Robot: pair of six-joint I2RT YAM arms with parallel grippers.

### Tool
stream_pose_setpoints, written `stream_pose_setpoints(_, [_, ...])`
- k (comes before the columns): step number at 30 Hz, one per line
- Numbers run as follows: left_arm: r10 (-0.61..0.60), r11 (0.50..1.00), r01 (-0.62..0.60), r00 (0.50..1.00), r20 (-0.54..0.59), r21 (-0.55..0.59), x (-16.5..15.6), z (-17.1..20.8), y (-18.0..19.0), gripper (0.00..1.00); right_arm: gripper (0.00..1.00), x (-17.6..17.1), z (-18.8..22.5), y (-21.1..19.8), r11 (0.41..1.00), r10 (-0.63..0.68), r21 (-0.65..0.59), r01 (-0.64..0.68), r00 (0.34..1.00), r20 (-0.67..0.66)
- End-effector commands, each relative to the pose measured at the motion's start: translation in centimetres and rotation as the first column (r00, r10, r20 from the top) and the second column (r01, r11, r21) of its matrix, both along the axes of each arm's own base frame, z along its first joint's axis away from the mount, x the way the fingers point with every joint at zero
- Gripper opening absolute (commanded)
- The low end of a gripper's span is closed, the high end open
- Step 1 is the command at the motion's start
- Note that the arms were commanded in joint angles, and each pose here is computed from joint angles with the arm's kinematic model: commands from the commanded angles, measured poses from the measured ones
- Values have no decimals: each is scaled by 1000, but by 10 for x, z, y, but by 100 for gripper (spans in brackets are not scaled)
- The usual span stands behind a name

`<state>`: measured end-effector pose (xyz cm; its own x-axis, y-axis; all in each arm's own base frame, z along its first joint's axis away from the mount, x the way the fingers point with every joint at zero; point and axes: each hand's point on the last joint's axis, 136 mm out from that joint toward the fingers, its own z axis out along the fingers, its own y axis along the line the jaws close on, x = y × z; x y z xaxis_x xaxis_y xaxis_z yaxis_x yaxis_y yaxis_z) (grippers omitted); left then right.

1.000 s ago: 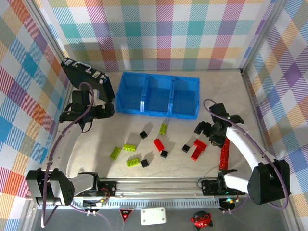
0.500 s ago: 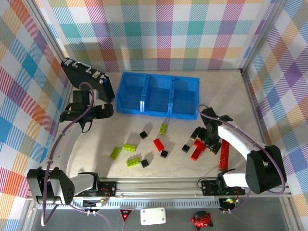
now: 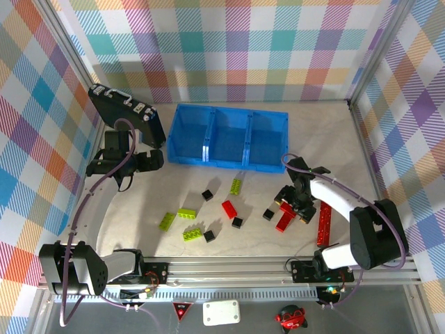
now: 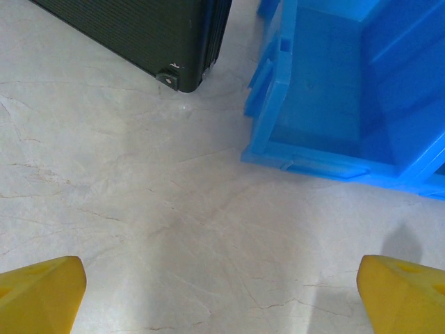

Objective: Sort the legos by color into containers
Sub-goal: Pick up the lego from the bottom-right of the table.

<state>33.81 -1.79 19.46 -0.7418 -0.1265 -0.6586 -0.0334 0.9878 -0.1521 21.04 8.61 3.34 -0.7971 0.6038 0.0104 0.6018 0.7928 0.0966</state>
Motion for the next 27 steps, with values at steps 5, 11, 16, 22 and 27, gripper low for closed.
stream_pose_setpoints(5, [23,1000,-23,1000,11,-4,3,8,5,100,86,0,-6,-2,999,7,-32,-8,1000,-18])
stream_pose_setpoints(11, [27,1000,-27,1000,8,-2,2,8,6,100,80,1,-7,-1,999,20,-38,-21,1000,-19])
stream_pose_setpoints(16, [30,1000,-30,999,12,1,2,9,7,100,71,1,-8,-1,999,33,-40,-33,999,-20])
stream_pose_setpoints(22, [36,999,-36,999,6,5,1,9,8,100,64,0,-10,-2,998,39,-45,-40,999,-19])
stream_pose_setpoints(27, [36,999,-36,999,8,9,0,10,9,100,63,-4,-10,-2,998,41,-45,-42,999,-20])
